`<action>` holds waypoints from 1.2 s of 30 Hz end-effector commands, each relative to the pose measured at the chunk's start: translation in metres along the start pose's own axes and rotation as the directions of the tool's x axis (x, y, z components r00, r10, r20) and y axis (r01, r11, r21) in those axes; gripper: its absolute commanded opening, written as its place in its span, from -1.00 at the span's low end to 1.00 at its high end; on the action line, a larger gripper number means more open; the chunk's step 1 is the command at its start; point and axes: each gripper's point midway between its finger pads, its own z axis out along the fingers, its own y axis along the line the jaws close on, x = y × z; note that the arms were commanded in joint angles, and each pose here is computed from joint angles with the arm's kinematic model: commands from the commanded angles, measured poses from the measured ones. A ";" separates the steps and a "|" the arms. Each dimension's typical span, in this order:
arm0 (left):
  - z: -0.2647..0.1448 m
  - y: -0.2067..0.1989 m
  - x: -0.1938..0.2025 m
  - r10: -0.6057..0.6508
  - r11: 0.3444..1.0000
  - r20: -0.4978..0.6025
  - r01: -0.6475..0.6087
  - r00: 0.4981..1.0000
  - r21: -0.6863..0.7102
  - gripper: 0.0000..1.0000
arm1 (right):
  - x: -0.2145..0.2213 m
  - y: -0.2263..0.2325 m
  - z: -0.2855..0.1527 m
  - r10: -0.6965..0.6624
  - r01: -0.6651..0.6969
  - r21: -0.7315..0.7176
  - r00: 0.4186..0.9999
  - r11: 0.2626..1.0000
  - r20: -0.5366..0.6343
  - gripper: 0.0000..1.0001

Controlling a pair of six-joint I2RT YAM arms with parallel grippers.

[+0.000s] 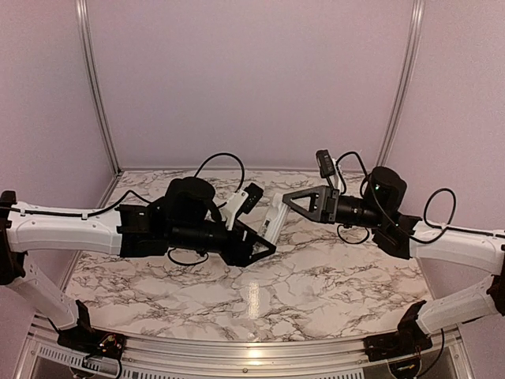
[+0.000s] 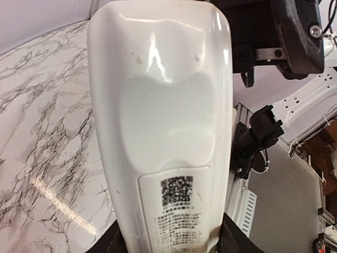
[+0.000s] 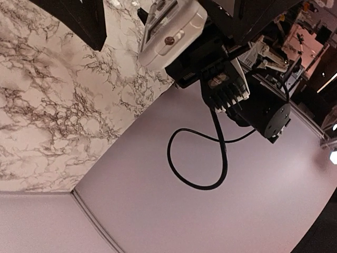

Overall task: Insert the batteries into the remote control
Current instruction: Pass from the right arm to the left, then pass from the left arm to the right

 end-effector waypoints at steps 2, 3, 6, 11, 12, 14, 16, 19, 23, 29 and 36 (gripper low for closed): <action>-0.045 -0.065 -0.056 0.041 0.947 0.220 -0.108 0.975 0.302 -0.42 | -0.021 0.069 -0.011 -0.269 0.273 -0.201 0.962 0.941 0.047 0.75; -0.051 -0.072 -0.060 0.044 0.938 0.236 -0.122 0.971 0.326 -0.42 | -0.022 0.077 -0.013 -0.292 0.297 -0.224 0.955 0.928 0.058 0.77; -0.065 -0.086 -0.070 0.044 0.912 0.278 -0.152 0.959 0.381 -0.42 | -0.018 0.104 -0.014 -0.363 0.367 -0.297 0.929 0.882 0.071 0.97; -0.069 -0.091 -0.075 0.049 0.905 0.289 -0.165 0.956 0.393 -0.41 | -0.010 0.133 -0.007 -0.423 0.413 -0.373 0.904 0.831 0.059 0.97; -0.069 -0.091 -0.075 0.050 0.905 0.288 -0.166 0.956 0.392 -0.41 | -0.009 0.134 -0.005 -0.422 0.411 -0.380 0.905 0.829 0.057 0.95; -0.069 -0.091 -0.074 0.052 0.903 0.288 -0.167 0.956 0.395 -0.41 | -0.009 0.137 -0.003 -0.418 0.404 -0.391 0.907 0.827 0.054 0.90; -0.068 -0.090 -0.074 0.050 0.905 0.287 -0.165 0.957 0.391 -0.41 | -0.008 0.139 0.000 -0.414 0.396 -0.399 0.909 0.827 0.044 0.82; -0.069 -0.090 -0.075 0.050 0.907 0.290 -0.166 0.956 0.388 -0.40 | -0.003 0.136 0.009 -0.396 0.368 -0.403 0.918 0.838 0.015 0.66; -0.068 -0.087 -0.074 0.052 0.912 0.290 -0.164 0.956 0.376 -0.40 | 0.001 0.132 0.016 -0.365 0.330 -0.411 0.931 0.850 -0.008 0.44; -0.067 -0.079 -0.070 0.062 0.928 0.286 -0.160 0.956 0.336 -0.40 | 0.000 0.134 0.017 -0.358 0.322 -0.421 0.934 0.848 -0.006 -0.07; -0.071 -0.061 -0.069 0.046 0.957 0.301 -0.129 0.953 0.261 0.06 | -0.003 0.133 0.019 -0.352 0.315 -0.409 0.936 0.856 -0.018 -0.49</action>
